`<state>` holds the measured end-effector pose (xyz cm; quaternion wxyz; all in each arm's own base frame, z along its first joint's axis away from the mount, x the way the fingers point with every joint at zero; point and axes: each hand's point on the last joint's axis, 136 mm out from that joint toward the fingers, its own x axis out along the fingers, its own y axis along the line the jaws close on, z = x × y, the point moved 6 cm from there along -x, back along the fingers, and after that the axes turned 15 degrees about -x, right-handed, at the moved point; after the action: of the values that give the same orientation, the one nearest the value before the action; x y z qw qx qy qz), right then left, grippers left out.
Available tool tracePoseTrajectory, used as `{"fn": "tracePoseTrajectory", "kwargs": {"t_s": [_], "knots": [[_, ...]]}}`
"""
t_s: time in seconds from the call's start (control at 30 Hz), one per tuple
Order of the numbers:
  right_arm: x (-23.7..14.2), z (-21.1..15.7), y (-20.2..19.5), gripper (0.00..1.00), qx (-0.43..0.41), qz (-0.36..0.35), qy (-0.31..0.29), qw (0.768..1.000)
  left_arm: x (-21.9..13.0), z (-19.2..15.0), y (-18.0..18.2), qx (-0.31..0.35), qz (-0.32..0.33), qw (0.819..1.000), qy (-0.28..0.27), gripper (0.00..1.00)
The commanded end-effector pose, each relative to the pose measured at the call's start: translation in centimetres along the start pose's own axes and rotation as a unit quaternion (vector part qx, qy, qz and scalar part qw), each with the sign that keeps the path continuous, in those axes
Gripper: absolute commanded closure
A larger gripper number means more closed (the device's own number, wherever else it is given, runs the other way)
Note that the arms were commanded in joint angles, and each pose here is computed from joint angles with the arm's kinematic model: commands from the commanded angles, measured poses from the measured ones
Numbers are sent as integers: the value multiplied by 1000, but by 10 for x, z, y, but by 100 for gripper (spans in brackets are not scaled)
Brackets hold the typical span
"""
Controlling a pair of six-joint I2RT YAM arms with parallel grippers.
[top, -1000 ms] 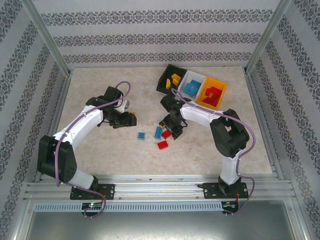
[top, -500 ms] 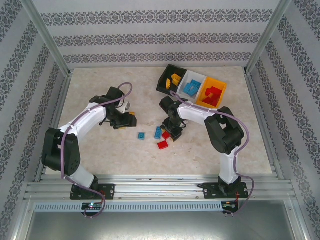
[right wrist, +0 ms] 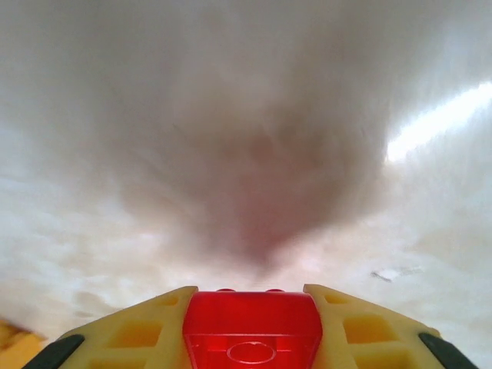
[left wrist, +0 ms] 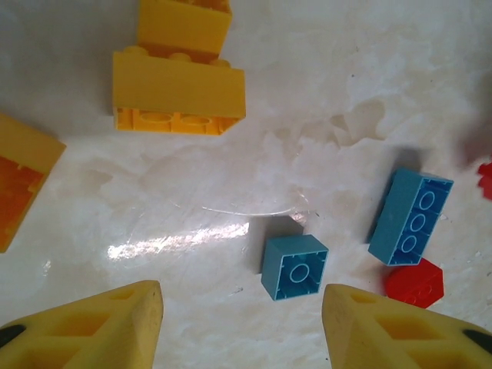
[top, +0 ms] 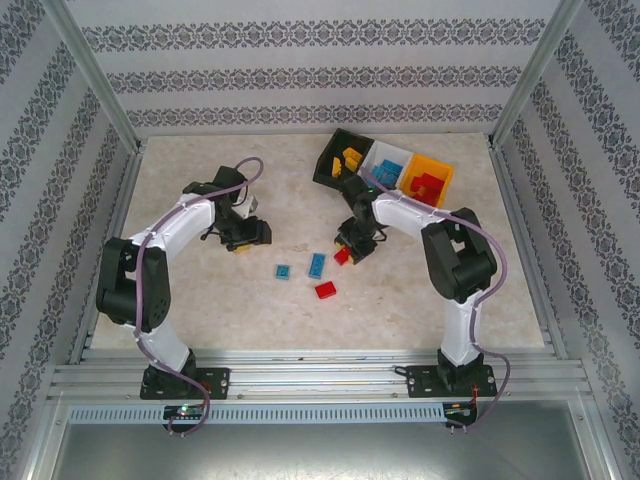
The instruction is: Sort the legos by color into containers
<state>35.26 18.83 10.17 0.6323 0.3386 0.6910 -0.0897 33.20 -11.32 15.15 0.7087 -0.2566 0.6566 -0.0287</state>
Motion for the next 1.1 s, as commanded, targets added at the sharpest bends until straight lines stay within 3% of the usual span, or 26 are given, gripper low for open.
{"fn": "tracePoseTrajectory", "kwargs": {"t_s": [0.0,0.27,0.5,0.67,0.83,1.0,1.07], "knots": [[-51,33,29,67,-45,100,-22,994,-6,20,-10,-12,-12,999,-31,43],[-114,144,33,66,-33,189,-57,980,6,55,-35,-121,-78,988,-53,43],[-139,220,-7,66,4,185,-122,975,1,71,-48,-188,-110,973,-72,43],[-138,235,-43,64,17,127,-139,982,-4,73,-51,-175,-110,976,-70,43],[-115,225,-59,62,20,98,-110,989,-7,74,-55,-145,-113,982,-50,43],[-111,216,-57,45,7,83,-113,990,-17,56,-46,-127,-107,985,-46,42],[-120,211,-54,42,-2,80,-125,989,-21,49,-39,-119,-100,987,-45,42]]}}
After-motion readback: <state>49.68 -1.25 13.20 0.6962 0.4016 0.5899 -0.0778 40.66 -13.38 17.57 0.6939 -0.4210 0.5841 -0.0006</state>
